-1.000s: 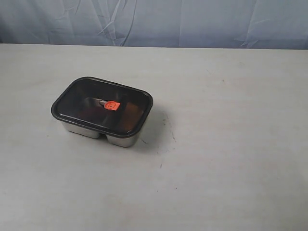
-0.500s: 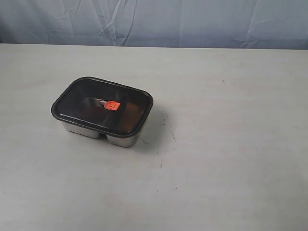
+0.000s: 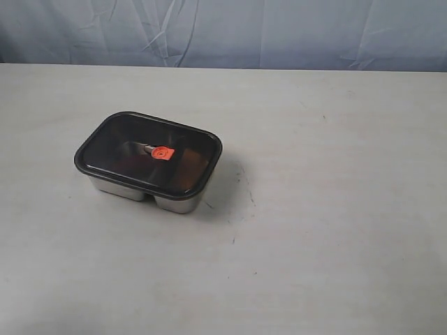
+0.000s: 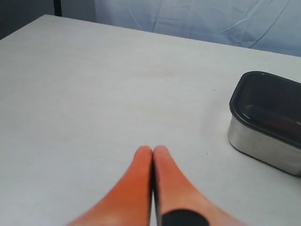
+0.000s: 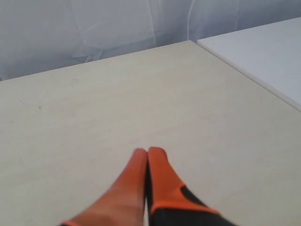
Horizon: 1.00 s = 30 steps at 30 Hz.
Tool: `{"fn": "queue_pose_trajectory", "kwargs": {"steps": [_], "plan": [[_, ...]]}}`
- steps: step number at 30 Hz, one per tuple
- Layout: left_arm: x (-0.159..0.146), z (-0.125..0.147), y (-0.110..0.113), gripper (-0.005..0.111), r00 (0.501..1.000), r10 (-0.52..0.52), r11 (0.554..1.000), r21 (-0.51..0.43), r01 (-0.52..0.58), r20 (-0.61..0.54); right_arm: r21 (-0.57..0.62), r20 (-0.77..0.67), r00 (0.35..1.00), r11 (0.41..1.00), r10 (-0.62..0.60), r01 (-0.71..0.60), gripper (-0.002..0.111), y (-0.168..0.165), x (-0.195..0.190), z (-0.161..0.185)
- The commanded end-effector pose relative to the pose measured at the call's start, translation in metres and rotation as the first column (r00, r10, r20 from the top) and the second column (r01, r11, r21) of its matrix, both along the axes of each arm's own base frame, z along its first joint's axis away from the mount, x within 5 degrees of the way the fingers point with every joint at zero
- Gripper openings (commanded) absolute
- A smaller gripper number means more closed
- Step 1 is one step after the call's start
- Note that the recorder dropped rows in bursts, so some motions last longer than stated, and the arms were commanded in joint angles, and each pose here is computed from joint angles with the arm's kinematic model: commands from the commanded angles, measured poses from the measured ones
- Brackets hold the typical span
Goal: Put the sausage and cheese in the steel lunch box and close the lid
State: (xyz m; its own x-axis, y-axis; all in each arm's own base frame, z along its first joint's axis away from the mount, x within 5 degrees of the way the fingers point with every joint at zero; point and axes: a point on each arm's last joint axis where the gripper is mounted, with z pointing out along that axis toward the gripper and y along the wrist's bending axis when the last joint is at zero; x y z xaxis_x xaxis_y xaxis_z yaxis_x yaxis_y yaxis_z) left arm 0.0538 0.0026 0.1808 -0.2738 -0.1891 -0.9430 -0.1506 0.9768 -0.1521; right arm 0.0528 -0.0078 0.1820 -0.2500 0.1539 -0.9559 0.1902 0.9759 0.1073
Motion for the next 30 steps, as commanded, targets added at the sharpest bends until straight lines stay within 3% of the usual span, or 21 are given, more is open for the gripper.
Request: {"fn": "queue_pose_trajectory", "kwargs": {"steps": [1,6,30], "plan": [[0.0,0.001,0.002,0.0,0.999,0.021,0.999,0.024,-0.022,0.034,-0.001,0.008,1.0,1.0,-0.005,0.005,-0.001,0.0,0.0,-0.001],[0.002,0.013,0.006,0.0,0.987,0.041,0.996,0.078,-0.053,0.158,-0.001,0.008,1.0,1.0,-0.005,0.005,-0.001,0.0,0.0,-0.001],[0.002,0.012,0.006,0.0,0.989,0.036,0.991,0.126,-0.054,0.144,-0.001,0.008,1.0,1.0,-0.005,0.005,-0.001,0.0,0.0,-0.001]]}}
